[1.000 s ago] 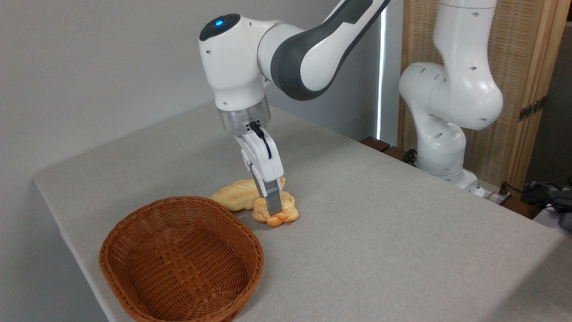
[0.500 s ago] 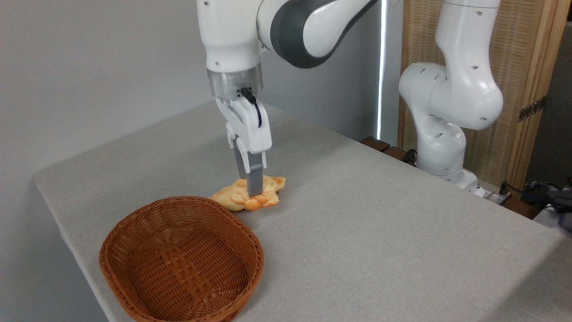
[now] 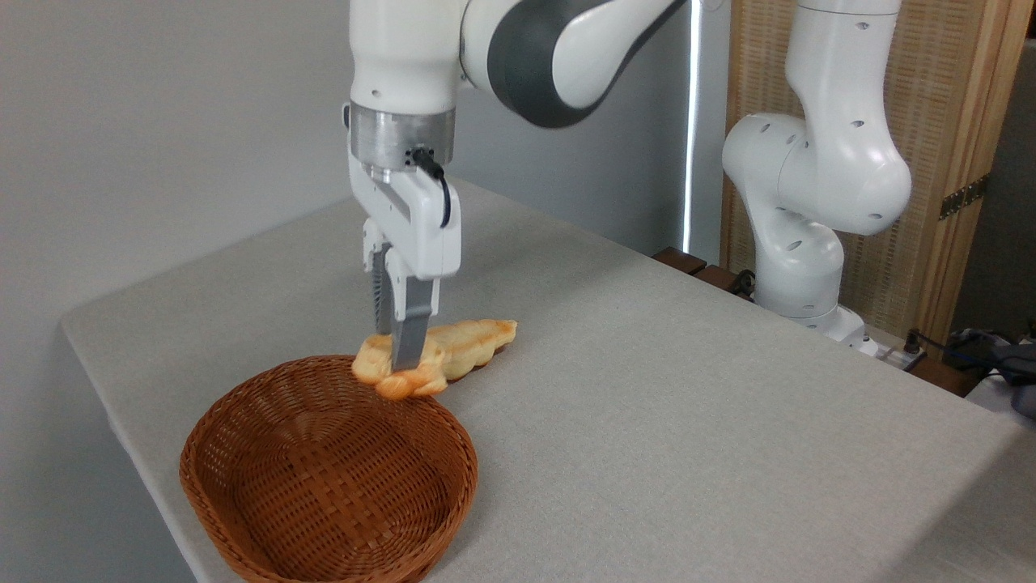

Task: Put bread into the basket
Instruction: 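Lift the gripped bread piece and carry it over the wicker basket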

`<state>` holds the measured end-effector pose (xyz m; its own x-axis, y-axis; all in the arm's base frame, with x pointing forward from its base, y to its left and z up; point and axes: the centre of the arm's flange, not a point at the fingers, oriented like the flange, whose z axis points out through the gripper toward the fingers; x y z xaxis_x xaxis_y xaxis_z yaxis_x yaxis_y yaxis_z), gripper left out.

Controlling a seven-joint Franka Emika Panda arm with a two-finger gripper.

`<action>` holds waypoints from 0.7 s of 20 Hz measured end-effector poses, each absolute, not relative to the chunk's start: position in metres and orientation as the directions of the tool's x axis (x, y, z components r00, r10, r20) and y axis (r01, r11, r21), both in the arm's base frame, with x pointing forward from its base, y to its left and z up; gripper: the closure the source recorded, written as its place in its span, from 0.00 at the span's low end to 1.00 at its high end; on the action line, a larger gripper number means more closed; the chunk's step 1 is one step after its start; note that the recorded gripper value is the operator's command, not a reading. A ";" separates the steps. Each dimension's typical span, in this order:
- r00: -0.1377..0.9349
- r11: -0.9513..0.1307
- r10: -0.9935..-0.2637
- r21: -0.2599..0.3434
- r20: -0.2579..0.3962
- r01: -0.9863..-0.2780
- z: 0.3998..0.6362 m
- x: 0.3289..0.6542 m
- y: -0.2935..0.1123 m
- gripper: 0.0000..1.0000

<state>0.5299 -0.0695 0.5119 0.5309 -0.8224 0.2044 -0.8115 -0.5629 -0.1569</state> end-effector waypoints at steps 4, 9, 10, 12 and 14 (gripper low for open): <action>0.549 -0.595 -0.796 -0.168 0.253 -0.786 0.498 0.545 -0.064 0.30; 0.559 -0.609 -0.786 -0.178 0.264 -0.773 0.483 0.556 -0.059 0.06; 0.559 -0.610 -0.786 -0.180 0.265 -0.772 0.480 0.558 -0.059 0.05; 0.560 -0.611 -0.785 -0.182 0.265 -0.771 0.475 0.561 -0.059 0.00; 0.559 -0.611 -0.785 -0.186 0.268 -0.769 0.472 0.563 -0.059 0.00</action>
